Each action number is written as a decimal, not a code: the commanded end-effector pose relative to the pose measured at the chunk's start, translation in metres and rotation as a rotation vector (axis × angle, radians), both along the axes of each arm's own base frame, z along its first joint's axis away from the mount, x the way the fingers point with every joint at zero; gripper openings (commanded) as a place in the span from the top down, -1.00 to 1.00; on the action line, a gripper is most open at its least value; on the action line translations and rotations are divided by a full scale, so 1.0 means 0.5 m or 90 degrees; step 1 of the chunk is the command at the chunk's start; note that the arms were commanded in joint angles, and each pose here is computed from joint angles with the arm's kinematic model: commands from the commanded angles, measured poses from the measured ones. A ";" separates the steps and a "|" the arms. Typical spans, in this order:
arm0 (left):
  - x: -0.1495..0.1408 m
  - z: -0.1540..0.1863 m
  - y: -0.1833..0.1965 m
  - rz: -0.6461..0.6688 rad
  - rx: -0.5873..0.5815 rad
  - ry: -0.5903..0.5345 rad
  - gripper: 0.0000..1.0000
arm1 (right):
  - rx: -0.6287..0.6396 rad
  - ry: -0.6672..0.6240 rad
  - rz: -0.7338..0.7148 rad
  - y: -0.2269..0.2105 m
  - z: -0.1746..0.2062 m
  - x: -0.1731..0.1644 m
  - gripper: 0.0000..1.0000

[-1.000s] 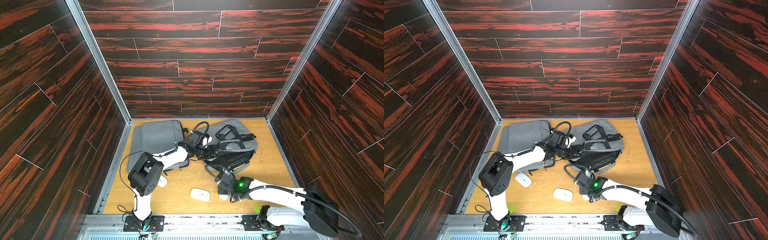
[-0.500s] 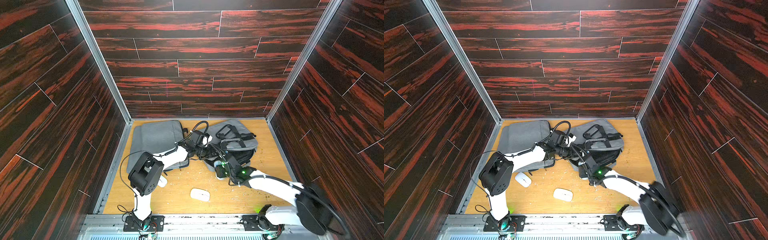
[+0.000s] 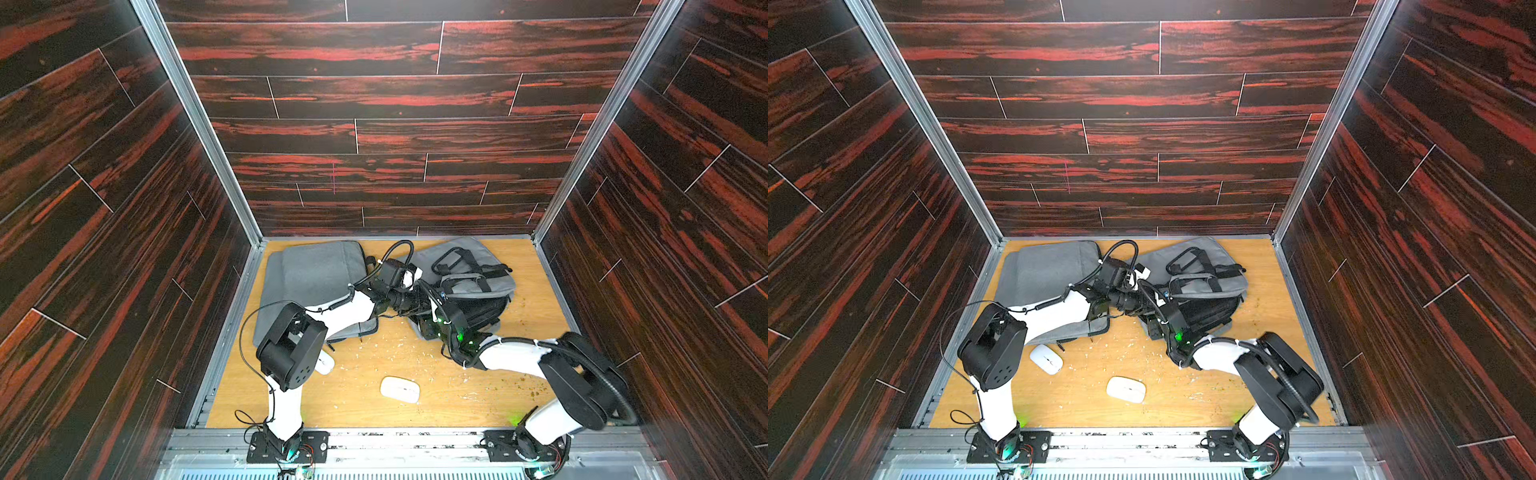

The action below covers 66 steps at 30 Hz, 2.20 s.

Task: Put the mouse into the laptop bag
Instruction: Place the mouse in the zippered laptop bag.

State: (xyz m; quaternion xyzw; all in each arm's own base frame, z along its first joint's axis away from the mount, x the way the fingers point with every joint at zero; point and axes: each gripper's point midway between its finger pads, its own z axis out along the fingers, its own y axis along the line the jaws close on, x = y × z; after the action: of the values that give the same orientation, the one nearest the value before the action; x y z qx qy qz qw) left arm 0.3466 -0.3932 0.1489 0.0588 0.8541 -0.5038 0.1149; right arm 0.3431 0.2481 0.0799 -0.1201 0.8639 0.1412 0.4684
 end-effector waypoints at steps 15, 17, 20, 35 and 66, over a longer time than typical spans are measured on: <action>-0.030 0.023 -0.039 -0.040 -0.028 -0.001 1.00 | 0.059 -0.051 -0.041 -0.022 0.028 0.088 -0.58; -0.026 0.017 -0.041 -0.040 -0.023 -0.002 1.00 | 0.092 -0.024 -0.031 -0.020 0.044 0.064 -0.61; -0.020 0.007 -0.042 -0.041 -0.014 -0.002 1.00 | 0.127 0.034 -0.035 -0.033 0.063 0.019 -0.62; -0.004 -0.030 -0.032 -0.037 0.006 0.008 1.00 | 0.086 0.248 -0.215 -0.225 -0.065 -0.197 0.75; -0.001 -0.023 -0.042 -0.037 -0.016 0.015 1.00 | 0.205 0.215 -0.051 -0.033 -0.053 -0.024 1.00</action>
State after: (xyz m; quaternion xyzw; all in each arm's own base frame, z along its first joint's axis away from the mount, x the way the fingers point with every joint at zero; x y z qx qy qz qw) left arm 0.3500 -0.4000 0.1200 0.0564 0.8631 -0.4932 0.0931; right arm 0.3336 0.2278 0.0514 0.0107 0.9081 0.2546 0.3322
